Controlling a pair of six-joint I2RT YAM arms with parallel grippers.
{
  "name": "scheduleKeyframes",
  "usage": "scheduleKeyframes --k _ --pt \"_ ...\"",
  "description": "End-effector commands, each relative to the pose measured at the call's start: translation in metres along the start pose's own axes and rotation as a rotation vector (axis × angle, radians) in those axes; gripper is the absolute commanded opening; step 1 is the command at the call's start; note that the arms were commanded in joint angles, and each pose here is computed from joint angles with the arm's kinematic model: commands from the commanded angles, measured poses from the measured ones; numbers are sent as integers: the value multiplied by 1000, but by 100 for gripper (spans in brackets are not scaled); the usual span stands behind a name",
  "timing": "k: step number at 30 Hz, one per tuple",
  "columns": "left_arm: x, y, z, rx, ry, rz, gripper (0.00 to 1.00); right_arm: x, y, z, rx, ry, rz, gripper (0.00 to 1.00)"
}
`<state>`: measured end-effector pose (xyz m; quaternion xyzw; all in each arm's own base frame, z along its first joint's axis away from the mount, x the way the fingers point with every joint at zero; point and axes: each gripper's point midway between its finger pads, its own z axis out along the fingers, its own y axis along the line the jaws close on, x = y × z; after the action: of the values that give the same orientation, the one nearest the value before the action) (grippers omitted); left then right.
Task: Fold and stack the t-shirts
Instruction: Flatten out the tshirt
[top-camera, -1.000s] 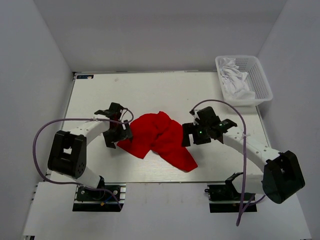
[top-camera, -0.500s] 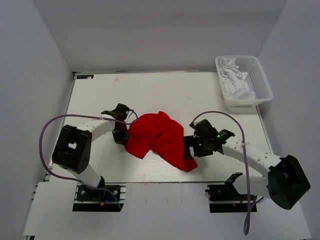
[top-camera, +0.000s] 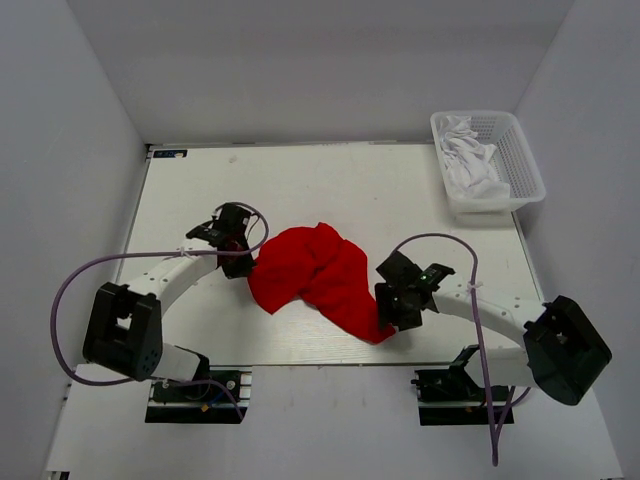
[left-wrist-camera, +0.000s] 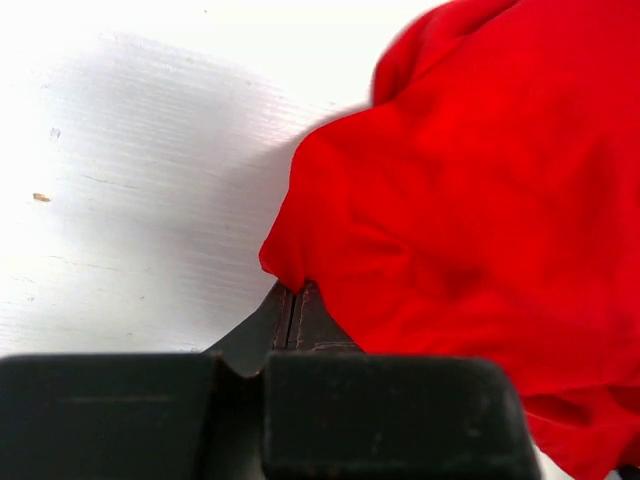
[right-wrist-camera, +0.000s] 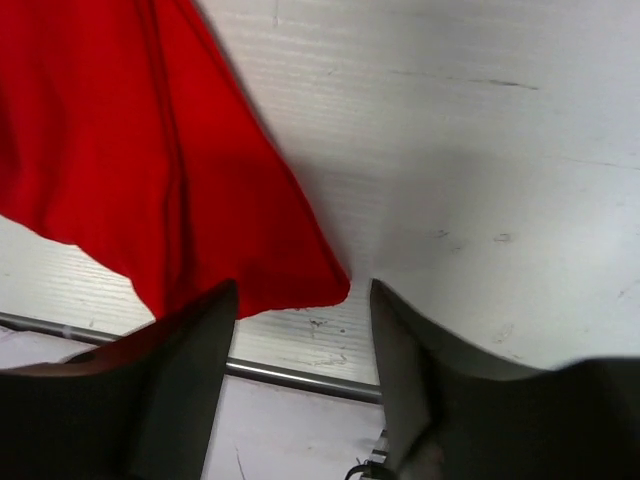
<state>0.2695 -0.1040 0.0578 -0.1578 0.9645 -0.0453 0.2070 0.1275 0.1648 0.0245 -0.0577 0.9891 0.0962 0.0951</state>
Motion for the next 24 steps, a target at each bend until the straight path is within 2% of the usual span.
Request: scheduleKeyframes --k 1,3,4,5,6,7,9,11,13,14,16,17,19,20,22,24 --pt "-13 -8 -10 37 -53 -9 0 5 7 8 -3 20 28 56" --pt "-12 -11 -17 62 -53 -10 0 6 5 11 14 20 42 53" --pt "-12 -11 -17 62 -53 -10 0 6 3 14 24 31 57 47" --pt "-13 -14 -21 81 -60 -11 0 9 7 16 15 35 42 37" --pt "-15 -14 -24 87 -68 -12 0 9 7 17 18 37 44 7" --pt "-16 -17 -29 109 -78 -3 0 10 6 20 31 44 44 0" --pt "-28 -29 -43 169 -116 4 0 3 0 20 76 11 51 0" --pt "-44 -42 -66 239 -179 11 0 -23 3 8 102 -88 55 0" --pt "-58 -49 -84 277 -233 15 0 -61 7 -20 121 -234 69 0" --pt "-79 -56 -104 294 -307 14 0 -78 -2 -30 176 -317 76 0" --pt "-107 -57 -130 287 -416 -2 0 -117 -16 -69 283 -505 106 0" --pt "-128 -63 -156 306 -486 -19 0 -147 -8 -102 265 -608 149 0" --pt "-151 -62 -182 291 -582 -33 0 -170 -26 -137 375 -738 167 0" --pt "-167 -64 -205 296 -642 -40 0 -189 -20 -168 351 -823 207 0" --pt "-187 -53 -224 232 -717 -83 0 -206 -30 -205 394 -942 228 0" --pt "-205 -43 -251 168 -782 -126 0 -219 -45 -263 451 -1099 282 0"
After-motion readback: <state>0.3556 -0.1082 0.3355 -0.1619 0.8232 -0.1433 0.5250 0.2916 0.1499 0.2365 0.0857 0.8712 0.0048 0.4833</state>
